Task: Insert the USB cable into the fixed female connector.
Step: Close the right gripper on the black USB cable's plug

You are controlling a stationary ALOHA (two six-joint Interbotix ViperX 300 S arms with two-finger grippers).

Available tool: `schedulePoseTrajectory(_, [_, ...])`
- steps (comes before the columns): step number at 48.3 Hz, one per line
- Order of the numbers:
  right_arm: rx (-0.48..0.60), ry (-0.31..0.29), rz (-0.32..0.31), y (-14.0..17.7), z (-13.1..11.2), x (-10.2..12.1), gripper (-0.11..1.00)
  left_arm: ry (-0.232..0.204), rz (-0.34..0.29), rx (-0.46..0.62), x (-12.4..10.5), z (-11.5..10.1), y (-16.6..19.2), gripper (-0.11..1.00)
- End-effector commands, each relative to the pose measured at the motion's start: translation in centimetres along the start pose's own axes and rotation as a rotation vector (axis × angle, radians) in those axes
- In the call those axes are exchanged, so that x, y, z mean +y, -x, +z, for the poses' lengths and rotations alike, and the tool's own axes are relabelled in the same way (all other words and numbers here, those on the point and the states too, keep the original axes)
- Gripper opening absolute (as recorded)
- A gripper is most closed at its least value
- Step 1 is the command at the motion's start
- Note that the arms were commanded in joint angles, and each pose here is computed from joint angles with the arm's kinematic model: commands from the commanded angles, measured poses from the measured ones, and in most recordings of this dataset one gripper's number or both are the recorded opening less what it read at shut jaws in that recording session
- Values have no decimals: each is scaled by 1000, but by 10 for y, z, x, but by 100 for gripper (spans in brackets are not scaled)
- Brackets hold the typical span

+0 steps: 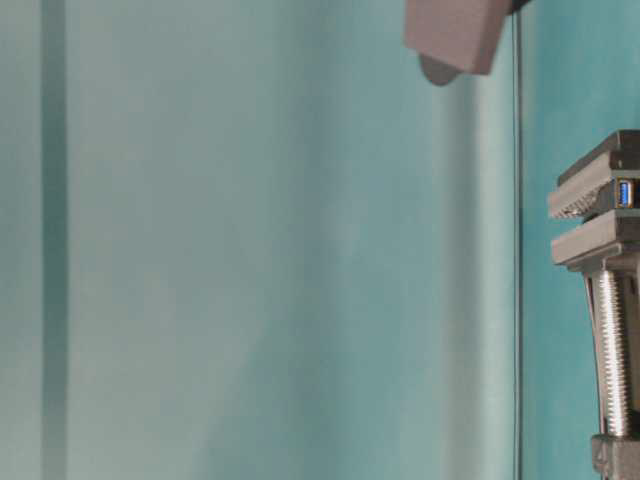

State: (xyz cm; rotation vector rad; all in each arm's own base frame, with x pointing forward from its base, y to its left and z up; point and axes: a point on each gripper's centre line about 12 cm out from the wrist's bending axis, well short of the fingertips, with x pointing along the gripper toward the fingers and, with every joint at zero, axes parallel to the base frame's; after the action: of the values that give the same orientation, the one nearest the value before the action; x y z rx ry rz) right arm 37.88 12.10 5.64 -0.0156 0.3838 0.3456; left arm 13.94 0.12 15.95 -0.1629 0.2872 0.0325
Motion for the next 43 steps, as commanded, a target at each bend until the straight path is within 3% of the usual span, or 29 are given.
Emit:
schedulePoseTrajectory(1, [-35,-4,2,-4,8,1,56,-7,-2,-4,-1,4,-2,98])
schedulePoseTrajectory(20, [-39,-2,12,-5,2,5,54,-2,-1,0,-1,4,-2,98])
schedulePoseTrajectory(35, [-19,8,24,-1,-4,10,34,-1,-2,2,-1,3,-2,98])
schedulePoseTrajectory(43, [-11,11,32,3,-9,13,33,-1,-2,2,-1,3,-2,98])
